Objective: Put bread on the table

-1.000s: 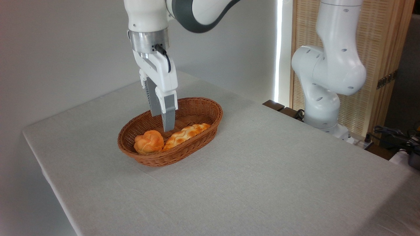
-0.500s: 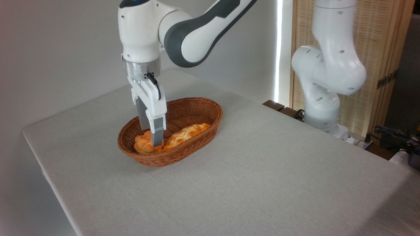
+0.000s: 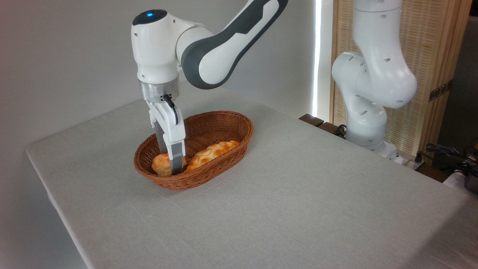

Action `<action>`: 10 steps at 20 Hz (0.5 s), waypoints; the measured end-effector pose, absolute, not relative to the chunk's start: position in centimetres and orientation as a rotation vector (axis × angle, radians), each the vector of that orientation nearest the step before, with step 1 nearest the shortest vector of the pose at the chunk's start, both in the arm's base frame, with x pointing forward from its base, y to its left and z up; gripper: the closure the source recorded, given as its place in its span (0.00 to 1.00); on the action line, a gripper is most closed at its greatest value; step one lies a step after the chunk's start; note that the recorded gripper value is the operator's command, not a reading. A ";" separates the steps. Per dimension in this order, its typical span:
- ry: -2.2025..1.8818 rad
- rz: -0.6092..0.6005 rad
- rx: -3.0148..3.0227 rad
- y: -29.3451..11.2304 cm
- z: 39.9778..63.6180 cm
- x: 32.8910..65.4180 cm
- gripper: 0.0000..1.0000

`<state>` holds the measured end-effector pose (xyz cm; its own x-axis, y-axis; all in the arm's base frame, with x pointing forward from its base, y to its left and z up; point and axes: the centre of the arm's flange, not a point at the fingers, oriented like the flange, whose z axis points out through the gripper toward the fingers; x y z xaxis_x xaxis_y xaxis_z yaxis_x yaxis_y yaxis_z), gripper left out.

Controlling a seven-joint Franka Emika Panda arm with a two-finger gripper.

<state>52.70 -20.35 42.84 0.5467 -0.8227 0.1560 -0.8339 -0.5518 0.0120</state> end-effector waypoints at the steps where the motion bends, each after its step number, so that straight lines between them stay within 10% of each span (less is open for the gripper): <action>1: -1.443 0.203 2.688 -20.4 42.9 52.7 0.80; 10: -1.445 0.204 2.688 -20.3 42.9 52.7 0.82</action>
<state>52.74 -20.34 42.89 0.5456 -0.8233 0.1563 -0.8344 -0.5510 0.0102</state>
